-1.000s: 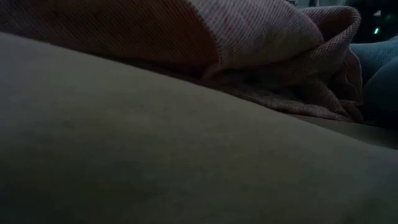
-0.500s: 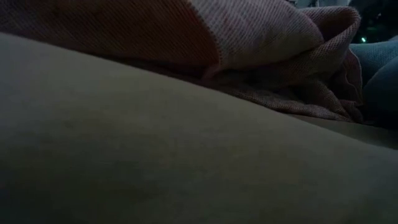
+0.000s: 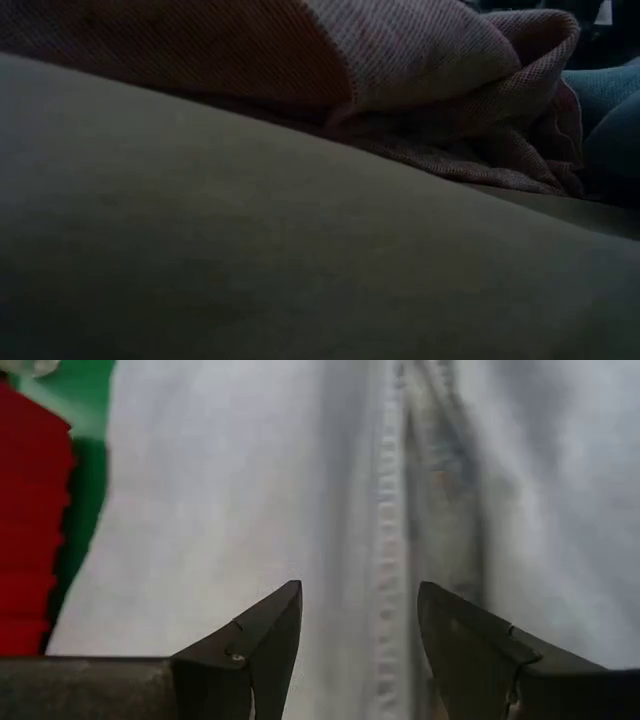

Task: Fold laundry
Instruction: Fold the blue jeans

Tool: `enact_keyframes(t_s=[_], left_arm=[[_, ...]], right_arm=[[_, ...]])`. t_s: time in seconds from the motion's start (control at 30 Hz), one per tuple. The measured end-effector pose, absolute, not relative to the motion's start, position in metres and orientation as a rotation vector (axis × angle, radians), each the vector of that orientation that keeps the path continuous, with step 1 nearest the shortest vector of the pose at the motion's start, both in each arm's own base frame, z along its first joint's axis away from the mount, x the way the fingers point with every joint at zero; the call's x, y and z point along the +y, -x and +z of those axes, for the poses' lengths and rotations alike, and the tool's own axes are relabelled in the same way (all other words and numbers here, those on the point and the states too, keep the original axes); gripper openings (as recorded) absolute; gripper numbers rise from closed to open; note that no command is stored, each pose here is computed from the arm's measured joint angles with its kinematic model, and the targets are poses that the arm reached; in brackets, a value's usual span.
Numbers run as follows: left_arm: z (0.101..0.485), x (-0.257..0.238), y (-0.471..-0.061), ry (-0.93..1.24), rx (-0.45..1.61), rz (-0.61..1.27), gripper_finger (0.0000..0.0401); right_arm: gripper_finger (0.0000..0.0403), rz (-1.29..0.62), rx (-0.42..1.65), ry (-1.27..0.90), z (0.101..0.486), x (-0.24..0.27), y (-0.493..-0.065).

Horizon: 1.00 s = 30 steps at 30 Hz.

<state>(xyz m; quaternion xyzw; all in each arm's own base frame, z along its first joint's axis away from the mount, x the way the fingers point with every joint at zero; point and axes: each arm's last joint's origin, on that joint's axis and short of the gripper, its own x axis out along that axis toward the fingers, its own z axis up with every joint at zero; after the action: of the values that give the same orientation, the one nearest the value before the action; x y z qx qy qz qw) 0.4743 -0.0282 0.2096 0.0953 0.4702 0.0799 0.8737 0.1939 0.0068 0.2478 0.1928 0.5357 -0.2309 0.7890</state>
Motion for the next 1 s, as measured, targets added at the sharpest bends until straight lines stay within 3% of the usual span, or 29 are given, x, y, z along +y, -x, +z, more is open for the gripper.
enact_keyframes(t_s=[0.3, 0.6, 1.0], left_arm=[[0.21, -0.039, -0.473, -0.209, 0.98, 0.145, 0.0194], [0.21, -0.043, -0.473, -0.188, 0.977, 0.151, 0.0194], [0.21, -0.043, -0.473, -0.186, 0.976, 0.152, 0.0194]], right_arm=[[0.0159, -0.241, 1.185, -0.485, 0.25, 0.064, -0.189], [0.0159, 0.052, 1.037, -0.469, 0.261, 0.117, -0.186], [0.0161, 0.065, 0.946, -0.549, 0.267, 0.132, -0.185]])
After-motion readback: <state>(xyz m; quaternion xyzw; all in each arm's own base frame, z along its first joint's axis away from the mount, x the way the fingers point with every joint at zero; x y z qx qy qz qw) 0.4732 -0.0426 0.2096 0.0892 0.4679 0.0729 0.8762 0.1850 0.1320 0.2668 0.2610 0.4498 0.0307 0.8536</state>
